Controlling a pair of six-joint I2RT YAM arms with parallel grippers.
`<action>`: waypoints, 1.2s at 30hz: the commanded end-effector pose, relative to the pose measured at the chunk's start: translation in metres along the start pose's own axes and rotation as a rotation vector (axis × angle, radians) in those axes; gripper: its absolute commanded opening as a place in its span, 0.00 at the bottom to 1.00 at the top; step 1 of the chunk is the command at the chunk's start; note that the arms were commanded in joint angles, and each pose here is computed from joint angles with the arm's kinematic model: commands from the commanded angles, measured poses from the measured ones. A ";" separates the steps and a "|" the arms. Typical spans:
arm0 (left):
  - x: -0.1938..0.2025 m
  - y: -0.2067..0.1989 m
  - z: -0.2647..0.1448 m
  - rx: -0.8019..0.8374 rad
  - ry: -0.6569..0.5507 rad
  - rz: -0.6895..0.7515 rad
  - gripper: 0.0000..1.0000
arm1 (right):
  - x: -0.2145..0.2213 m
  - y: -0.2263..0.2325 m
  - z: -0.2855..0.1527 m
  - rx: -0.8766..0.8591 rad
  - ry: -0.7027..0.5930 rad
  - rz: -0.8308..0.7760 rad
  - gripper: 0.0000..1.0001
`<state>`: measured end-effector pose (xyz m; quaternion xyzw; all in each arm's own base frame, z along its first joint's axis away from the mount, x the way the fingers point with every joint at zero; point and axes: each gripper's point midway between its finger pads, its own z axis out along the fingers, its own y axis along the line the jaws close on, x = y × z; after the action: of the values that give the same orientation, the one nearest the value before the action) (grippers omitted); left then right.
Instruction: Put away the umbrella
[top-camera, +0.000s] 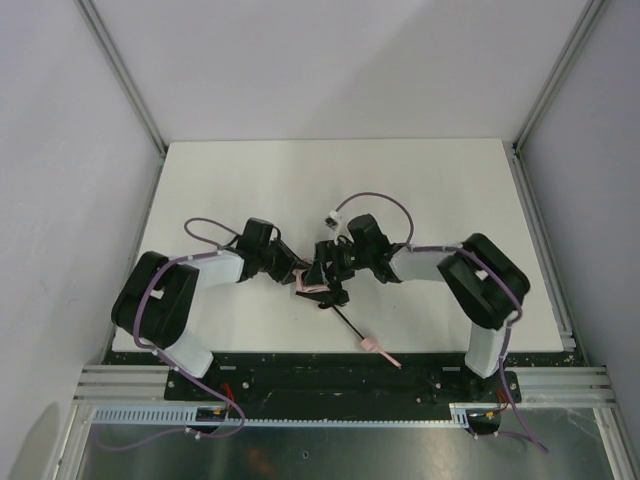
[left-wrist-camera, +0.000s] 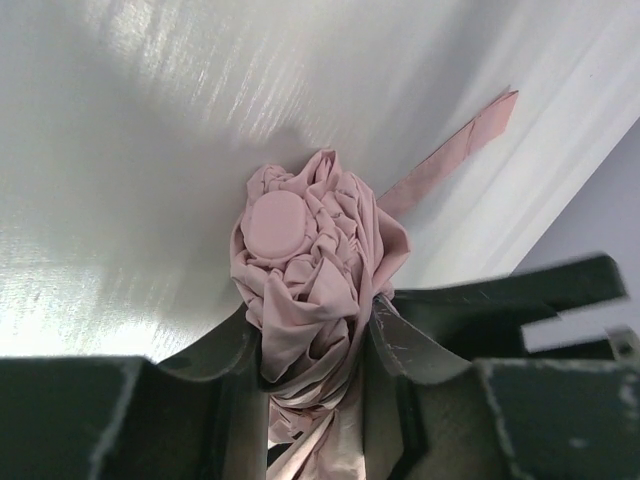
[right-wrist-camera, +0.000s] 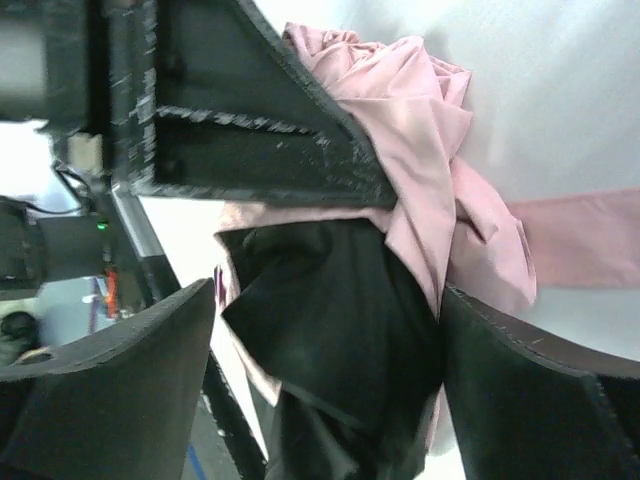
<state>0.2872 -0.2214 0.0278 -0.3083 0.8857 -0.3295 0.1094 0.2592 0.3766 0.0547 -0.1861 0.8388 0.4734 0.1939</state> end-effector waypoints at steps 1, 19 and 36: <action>-0.004 0.055 0.004 -0.197 -0.068 0.048 0.00 | -0.007 -0.005 -0.033 0.232 -0.020 -0.286 0.91; 0.002 0.066 -0.002 -0.390 -0.002 -0.091 0.00 | 0.013 -0.004 0.012 0.737 -0.065 -0.868 0.78; -0.031 0.023 -0.017 -0.279 -0.082 0.082 0.62 | 0.062 -0.062 0.023 0.416 0.239 -0.598 0.00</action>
<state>0.3031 -0.2013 0.0277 -0.3378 0.9054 -0.2353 0.1036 0.2805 0.3863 0.0358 -0.4204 0.7964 0.1135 0.4197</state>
